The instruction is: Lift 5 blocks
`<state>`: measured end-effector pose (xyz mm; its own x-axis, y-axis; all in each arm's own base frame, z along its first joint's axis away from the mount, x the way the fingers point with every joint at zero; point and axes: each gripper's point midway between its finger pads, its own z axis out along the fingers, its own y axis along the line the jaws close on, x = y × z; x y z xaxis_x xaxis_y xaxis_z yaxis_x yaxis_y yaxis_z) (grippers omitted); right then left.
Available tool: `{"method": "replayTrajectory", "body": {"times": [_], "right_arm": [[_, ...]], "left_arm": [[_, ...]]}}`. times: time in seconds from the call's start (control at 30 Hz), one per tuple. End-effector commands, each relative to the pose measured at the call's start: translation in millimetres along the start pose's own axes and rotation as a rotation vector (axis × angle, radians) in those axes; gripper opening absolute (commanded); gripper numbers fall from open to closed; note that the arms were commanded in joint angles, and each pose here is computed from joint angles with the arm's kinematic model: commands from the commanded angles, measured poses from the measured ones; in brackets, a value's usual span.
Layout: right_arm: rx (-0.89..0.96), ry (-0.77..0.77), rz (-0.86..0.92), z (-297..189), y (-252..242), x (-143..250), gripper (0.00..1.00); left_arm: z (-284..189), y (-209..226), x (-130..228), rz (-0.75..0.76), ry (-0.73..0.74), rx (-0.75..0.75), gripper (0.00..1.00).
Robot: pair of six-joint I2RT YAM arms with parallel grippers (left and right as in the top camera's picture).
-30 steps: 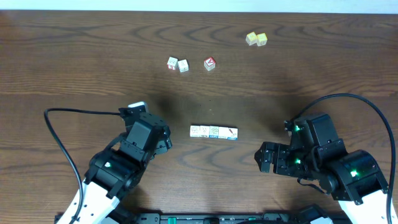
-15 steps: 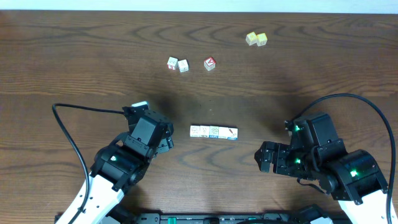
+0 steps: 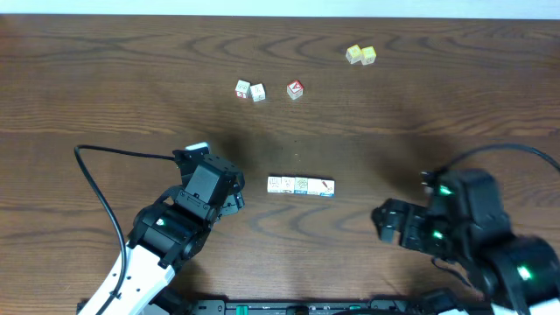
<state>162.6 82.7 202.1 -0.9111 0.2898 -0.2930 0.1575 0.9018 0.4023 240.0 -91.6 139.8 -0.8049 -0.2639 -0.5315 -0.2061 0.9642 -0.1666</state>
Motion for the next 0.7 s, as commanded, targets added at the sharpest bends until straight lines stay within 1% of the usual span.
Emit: {"method": "replayTrajectory", "body": {"times": [0.0,0.1,0.23,0.3,0.37,0.5,0.67], "right_arm": [[-0.014,-0.152,0.091,-23,-15,-9,0.99],[-0.031,-0.243,0.114,-38,-20,-10,0.99],[0.021,-0.421,0.063,-61,-33,-19,0.99],[0.008,-0.521,-0.003,-73,-31,-25,0.99],[-0.014,-0.621,-0.113,-83,-26,-30,0.99],[-0.024,-0.764,-0.223,-82,-29,-29,0.99],[-0.028,-0.957,-0.237,-75,-39,-42,0.99]], "left_arm": [[-3,-2,-6,-0.023,-0.012,0.003,0.75],[-3,-2,-6,-0.023,-0.012,0.003,0.75],[-3,-2,-6,-0.023,-0.012,0.003,0.75],[-3,-2,-6,-0.023,-0.012,0.003,0.75],[-3,-2,-6,-0.023,-0.012,0.003,0.75],[-3,-2,-6,-0.023,-0.012,0.003,0.75],[-3,-2,-6,-0.023,-0.012,0.003,0.75]]}}
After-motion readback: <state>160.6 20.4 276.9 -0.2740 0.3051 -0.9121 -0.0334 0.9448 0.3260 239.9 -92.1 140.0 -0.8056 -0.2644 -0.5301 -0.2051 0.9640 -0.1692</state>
